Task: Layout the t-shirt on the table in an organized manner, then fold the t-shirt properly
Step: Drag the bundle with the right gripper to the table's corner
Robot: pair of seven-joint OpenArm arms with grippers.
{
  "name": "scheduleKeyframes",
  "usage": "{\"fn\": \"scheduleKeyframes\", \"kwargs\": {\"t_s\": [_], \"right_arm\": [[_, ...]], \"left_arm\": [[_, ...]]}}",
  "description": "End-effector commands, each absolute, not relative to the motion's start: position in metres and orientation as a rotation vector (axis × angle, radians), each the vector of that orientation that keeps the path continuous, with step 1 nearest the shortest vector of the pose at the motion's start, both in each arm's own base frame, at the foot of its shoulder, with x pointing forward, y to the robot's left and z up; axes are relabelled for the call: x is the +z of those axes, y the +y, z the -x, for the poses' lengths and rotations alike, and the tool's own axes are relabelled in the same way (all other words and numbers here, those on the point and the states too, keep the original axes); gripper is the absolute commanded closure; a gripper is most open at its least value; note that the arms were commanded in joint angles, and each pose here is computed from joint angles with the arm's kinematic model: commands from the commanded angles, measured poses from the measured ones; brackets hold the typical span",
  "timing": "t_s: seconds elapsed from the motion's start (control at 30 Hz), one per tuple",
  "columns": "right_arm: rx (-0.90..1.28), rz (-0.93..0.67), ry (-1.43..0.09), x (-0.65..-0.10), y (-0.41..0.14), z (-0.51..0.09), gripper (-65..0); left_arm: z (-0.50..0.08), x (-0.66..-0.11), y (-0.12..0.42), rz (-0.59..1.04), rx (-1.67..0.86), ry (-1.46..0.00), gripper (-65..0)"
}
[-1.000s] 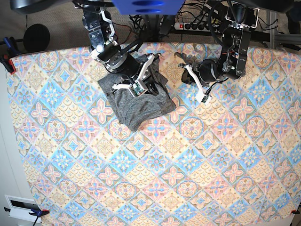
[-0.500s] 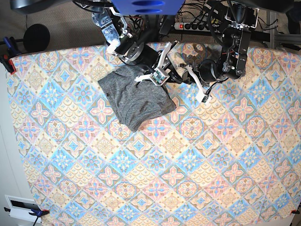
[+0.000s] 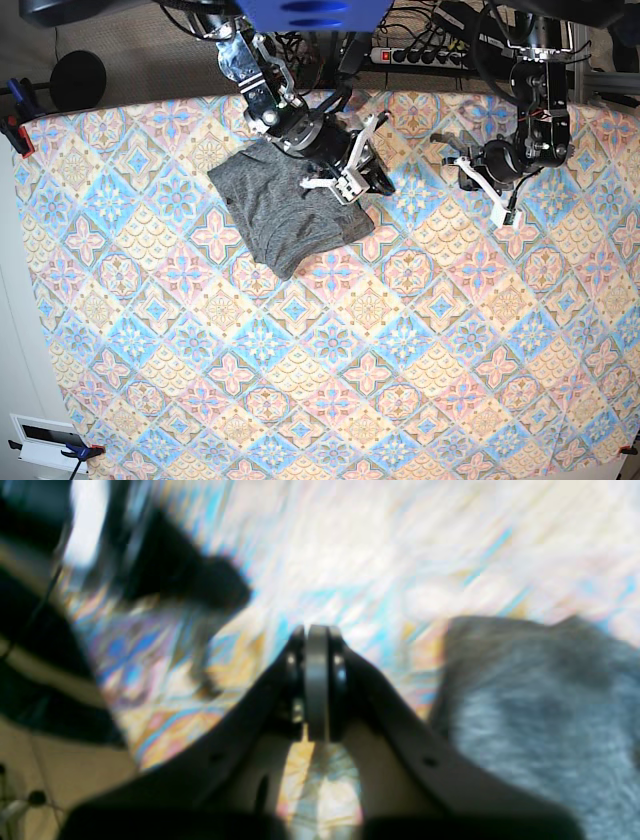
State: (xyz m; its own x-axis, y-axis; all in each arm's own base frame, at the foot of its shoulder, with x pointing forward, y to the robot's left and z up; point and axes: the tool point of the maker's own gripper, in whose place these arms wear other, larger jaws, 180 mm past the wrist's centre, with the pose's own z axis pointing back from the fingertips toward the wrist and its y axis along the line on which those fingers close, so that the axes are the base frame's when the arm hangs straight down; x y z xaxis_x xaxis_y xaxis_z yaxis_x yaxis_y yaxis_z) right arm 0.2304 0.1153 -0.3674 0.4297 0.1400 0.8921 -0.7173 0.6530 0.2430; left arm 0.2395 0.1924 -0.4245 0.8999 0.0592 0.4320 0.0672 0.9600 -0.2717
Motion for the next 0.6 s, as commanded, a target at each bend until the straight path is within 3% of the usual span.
{"fn": "scheduleKeyframes", "kwargs": {"t_s": [0.0, 0.33, 0.57], "right_arm": [[0.558, -0.712, -1.001, -0.362, 0.124, -0.227, 0.0], [0.483, -0.675, -1.007, -0.381, 0.118, -0.248, 0.0], [0.358, -0.578, -0.991, -0.406, 0.086, -0.264, 0.0]], "left_arm": [[-0.244, -0.419, 0.195, 0.282, -0.010, -0.474, 0.0], [-0.246, -0.419, 0.195, 0.285, -0.007, -0.476, 0.0], [-0.247, -0.418, 0.195, 0.282, -0.008, -0.478, 0.0]]}}
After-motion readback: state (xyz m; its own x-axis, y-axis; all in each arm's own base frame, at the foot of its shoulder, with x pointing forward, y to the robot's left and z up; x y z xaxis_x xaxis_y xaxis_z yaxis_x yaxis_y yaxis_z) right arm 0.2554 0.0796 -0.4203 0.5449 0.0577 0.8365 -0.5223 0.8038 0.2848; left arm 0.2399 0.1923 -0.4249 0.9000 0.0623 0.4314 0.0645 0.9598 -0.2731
